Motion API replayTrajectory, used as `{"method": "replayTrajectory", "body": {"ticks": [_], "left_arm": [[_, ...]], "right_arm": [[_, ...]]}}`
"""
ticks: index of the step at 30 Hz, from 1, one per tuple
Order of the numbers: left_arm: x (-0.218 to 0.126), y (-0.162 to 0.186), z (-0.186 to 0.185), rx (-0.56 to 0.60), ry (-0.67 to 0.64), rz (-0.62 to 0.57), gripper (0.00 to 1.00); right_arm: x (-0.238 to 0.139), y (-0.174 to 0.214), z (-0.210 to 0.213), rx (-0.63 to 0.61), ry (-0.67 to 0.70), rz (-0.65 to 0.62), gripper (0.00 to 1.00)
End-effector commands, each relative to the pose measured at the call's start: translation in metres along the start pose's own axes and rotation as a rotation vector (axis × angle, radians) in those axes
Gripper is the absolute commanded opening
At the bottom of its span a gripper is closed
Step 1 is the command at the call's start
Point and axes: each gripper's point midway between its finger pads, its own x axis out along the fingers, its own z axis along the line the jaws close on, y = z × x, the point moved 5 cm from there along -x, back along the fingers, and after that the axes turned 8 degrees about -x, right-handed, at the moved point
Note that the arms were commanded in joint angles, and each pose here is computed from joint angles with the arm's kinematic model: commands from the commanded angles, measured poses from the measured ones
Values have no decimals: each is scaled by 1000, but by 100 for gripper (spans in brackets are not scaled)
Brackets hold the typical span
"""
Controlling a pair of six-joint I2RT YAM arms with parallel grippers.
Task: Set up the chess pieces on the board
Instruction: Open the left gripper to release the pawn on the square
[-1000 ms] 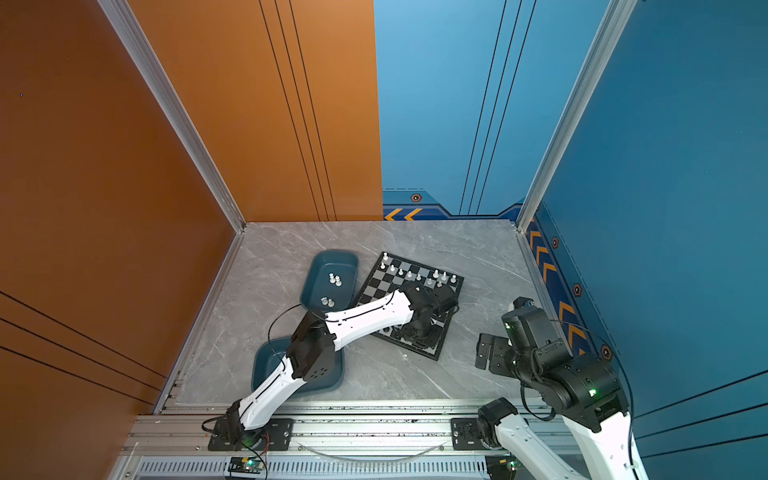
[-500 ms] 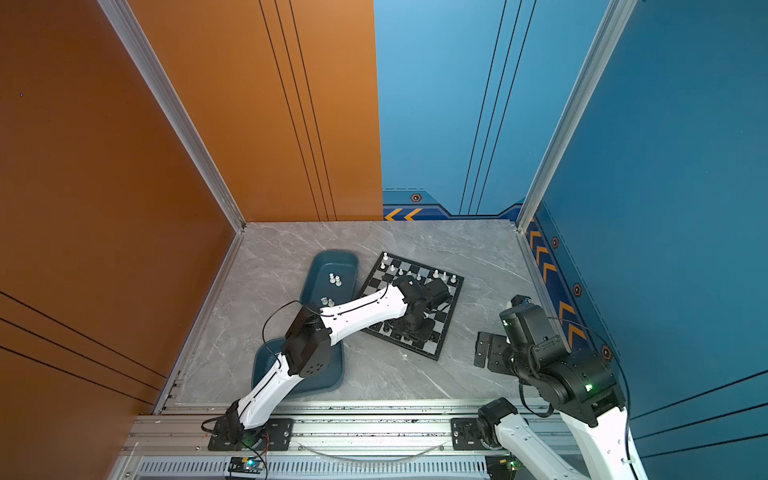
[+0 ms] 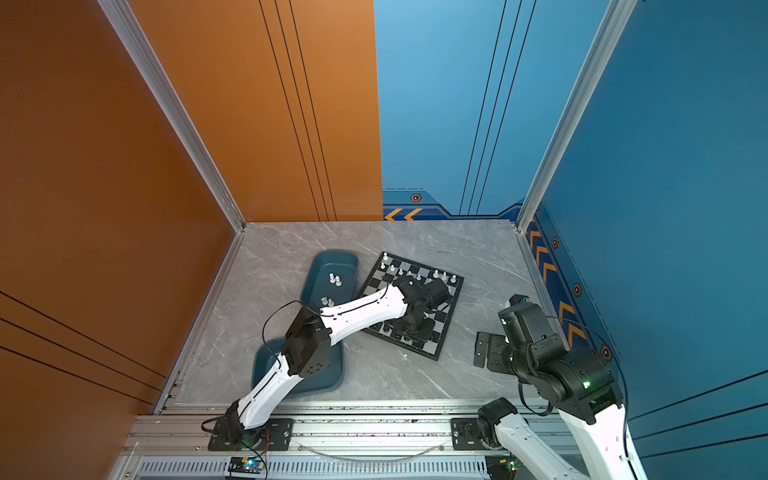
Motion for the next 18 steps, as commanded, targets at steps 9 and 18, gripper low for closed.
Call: {"method": "replayTrajectory", "body": {"ticks": [9, 18], "left_arm": [[-18, 14, -6, -1, 28, 15, 8], [-22, 11, -6, 4, 28, -4, 33]], "right_arm": [[6, -5, 3, -7, -5, -9, 100], [5, -6, 3, -4, -7, -16, 100]]}}
